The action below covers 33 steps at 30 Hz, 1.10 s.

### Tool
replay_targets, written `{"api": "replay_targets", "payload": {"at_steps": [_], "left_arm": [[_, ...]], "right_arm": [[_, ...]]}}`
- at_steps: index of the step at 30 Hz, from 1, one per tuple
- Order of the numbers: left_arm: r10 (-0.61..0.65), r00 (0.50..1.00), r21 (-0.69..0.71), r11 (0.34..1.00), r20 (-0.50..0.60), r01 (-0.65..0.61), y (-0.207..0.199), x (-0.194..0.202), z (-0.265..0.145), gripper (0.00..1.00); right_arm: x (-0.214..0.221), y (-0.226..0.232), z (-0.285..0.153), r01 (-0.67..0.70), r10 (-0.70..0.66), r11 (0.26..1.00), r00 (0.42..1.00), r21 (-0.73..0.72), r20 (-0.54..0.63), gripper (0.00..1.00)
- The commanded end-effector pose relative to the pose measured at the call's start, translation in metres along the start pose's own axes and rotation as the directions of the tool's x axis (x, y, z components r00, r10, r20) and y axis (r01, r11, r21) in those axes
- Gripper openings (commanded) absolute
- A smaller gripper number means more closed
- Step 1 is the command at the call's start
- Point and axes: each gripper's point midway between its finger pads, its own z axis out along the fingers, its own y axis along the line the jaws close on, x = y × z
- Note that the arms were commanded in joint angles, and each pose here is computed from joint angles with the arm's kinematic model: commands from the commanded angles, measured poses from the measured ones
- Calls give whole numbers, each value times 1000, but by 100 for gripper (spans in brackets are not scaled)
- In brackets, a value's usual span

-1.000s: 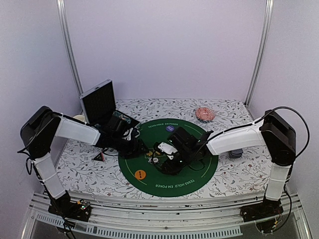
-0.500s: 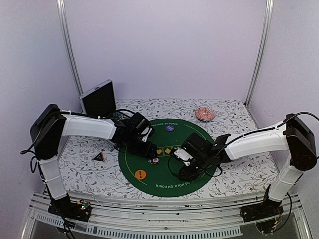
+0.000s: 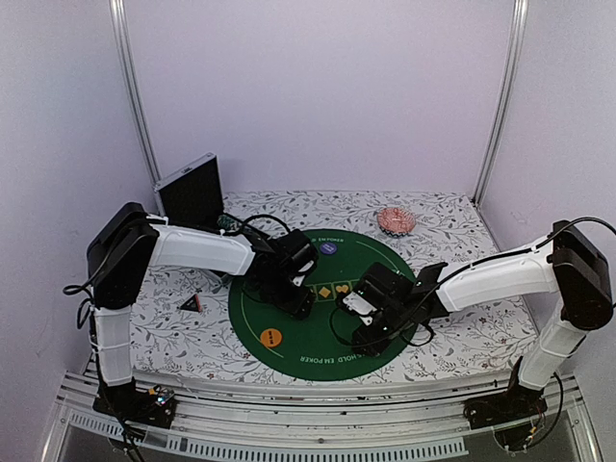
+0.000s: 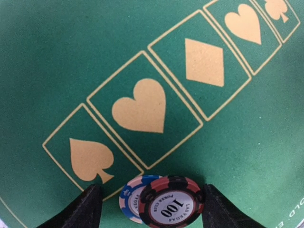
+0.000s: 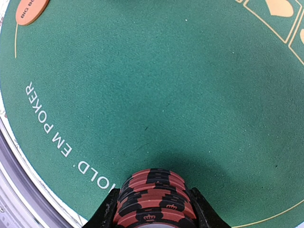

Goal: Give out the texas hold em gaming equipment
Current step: Move the poker chip to the big blind area.

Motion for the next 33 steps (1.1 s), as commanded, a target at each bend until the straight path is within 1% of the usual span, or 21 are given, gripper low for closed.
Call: {"api": "replay_targets", "payload": {"at_steps": [1, 4, 7, 11, 14, 16, 23, 29, 31, 33], "left_arm": [[24, 997, -85, 996, -71, -30, 12, 19, 17, 70], [33, 996, -87, 995, -86, -40, 13, 24, 15, 63], [35, 996, -62, 997, -88, -40, 10, 26, 10, 59], [47, 996, -24, 998, -78, -49, 3, 25, 7, 58], [67, 995, -12, 998, -81, -68, -2, 25, 8, 51], [76, 993, -3, 997, -89, -77, -5, 27, 9, 49], [115, 986, 32, 993, -120, -112, -14, 38, 10, 49], [127, 981, 36, 992, -146, -123, -13, 49, 6, 55], [132, 981, 39, 991, -145, -127, -15, 50, 5, 53], [137, 979, 40, 990, -150, -132, -16, 52, 6, 49]], "right_arm": [[-9, 1, -8, -9, 9, 1000, 999, -2, 43, 4], [-9, 1, -7, -9, 9, 1000, 999, -1, 38, 4], [-8, 1, -6, -10, 10, 1000, 999, 0, 35, 4], [-9, 1, -4, -8, 8, 1000, 999, -3, 31, 4], [-9, 2, -3, -6, 6, 1000, 1000, -5, 30, 4], [-9, 2, -3, -6, 6, 1000, 1000, -6, 29, 4], [-10, 4, -2, -8, 8, 1000, 1000, -17, 24, 3], [-10, 4, -1, -6, 6, 1000, 1000, -9, 10, 3], [-11, 5, -1, -4, 4, 1000, 1000, -10, 10, 3], [-12, 6, -1, -3, 3, 1000, 1000, -10, 11, 3]]}}
